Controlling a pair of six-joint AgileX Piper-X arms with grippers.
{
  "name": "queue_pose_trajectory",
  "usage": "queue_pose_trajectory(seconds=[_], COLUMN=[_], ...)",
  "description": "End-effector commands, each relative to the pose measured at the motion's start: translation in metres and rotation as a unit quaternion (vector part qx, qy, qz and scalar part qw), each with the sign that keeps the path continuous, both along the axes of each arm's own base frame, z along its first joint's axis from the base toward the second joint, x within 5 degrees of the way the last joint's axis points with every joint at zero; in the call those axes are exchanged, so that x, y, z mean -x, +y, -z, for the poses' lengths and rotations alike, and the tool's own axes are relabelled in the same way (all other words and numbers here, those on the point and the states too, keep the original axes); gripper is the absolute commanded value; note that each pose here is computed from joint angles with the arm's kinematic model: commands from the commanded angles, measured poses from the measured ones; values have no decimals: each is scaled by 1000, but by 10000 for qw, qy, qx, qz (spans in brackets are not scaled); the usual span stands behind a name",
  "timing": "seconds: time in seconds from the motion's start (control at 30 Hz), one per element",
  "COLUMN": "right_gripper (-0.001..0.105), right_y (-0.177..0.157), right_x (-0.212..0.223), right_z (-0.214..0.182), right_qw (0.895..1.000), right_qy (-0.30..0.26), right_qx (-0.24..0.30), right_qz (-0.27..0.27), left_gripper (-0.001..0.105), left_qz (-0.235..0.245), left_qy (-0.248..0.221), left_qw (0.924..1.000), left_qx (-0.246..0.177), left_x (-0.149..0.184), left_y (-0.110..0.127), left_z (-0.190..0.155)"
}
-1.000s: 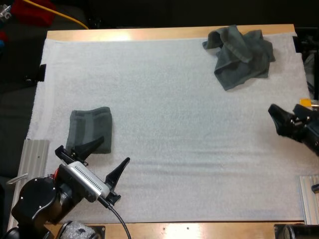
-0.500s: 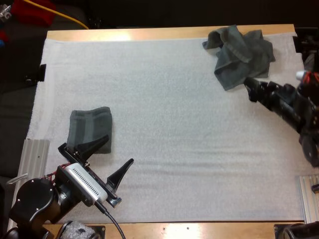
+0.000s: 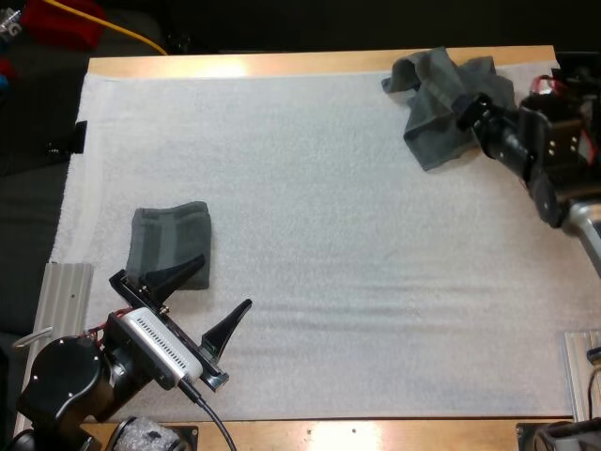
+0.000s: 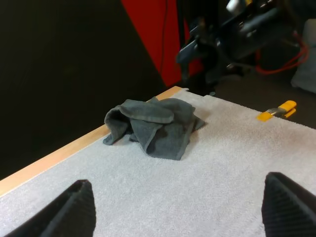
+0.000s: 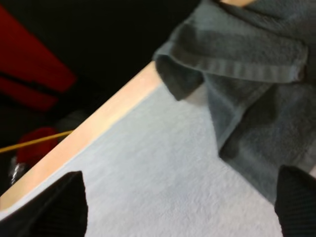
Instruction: Pick towel from pile, fold and stack
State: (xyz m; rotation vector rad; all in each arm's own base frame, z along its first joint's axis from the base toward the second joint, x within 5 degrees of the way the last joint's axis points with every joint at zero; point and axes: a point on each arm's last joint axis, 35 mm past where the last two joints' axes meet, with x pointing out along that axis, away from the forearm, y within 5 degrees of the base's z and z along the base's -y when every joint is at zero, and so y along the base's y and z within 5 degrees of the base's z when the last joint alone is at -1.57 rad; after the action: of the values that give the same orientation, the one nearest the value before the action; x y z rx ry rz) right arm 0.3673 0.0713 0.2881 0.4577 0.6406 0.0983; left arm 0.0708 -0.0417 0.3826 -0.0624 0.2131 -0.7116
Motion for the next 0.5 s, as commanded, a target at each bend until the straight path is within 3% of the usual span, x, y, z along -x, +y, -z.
queue_pose_trajectory(seconds=[0.0,0.47], right_gripper=[75,74], right_y=[1,-6], right_x=[-6,-74], right_z=[-2,54], right_qw=[9999,9892], right_qy=[-43,501], right_qx=[-21,-752], right_qz=[115,1151], left_gripper=[67,67], left_qz=[56,56], left_qy=[-38,-29], left_qw=[9999,9999], left_qx=[86,80], left_x=[0,0], left_y=[-1,-1], left_z=[-3,-3])
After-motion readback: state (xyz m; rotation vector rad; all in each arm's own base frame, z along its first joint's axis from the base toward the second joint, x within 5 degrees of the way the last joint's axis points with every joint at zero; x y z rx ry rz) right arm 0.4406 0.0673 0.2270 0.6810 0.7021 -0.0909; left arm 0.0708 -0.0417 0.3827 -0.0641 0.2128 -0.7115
